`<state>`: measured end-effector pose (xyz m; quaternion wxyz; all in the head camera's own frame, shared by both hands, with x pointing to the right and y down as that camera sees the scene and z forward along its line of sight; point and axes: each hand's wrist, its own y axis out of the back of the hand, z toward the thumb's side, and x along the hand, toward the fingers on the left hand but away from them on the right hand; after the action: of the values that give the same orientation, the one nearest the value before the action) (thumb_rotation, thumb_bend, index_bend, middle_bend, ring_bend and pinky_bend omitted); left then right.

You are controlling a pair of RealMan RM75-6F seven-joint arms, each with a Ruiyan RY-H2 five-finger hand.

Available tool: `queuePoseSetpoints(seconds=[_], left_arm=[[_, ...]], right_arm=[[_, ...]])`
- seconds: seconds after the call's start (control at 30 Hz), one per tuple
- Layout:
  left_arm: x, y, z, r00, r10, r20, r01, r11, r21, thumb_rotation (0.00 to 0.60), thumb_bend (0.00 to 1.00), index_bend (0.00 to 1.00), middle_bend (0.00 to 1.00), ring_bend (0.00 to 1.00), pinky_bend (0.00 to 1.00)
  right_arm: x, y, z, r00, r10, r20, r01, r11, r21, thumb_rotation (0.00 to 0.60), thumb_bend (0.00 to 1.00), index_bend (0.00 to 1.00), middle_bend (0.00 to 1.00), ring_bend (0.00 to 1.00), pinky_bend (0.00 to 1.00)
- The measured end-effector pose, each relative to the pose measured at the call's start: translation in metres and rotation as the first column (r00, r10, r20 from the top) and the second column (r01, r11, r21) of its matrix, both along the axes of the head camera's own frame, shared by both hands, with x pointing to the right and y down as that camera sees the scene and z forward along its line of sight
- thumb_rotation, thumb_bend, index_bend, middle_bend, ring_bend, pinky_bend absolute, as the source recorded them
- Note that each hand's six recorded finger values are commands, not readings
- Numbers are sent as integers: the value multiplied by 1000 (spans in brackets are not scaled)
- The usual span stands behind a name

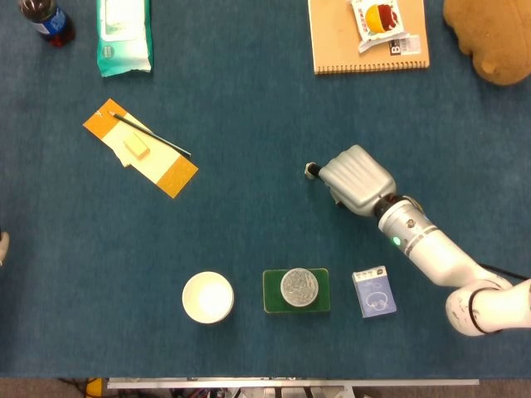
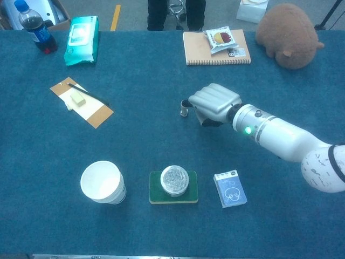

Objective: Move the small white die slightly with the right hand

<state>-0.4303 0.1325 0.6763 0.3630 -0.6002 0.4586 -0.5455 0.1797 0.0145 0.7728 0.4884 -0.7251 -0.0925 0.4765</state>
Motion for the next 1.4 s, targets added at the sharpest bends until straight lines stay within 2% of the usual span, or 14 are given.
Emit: queuePoseSetpoints(seconds=[0.57,1.13,1.4], left_arm=[[-1,2,1,1000,-3,-5,3,1000,-4,600,400,331,328,339,538],[-3,3,5,1000,-8,-7,8,1000,-13,600,400,331,328,339,538],[0,2,6,1000,-2,-13,2,1000,-9,600,400,331,328,339,538]], right_arm=[[0,-4,4,1000,14,-13,-13,1000,11,600,1000,322,971,903,826],[5,-19,5,995,95,-16,-93,992,83,600,1000,205,973,908,830],[7,-20,-4,994,109,33,-111,989,94,600,1000,191,972,904,831]])
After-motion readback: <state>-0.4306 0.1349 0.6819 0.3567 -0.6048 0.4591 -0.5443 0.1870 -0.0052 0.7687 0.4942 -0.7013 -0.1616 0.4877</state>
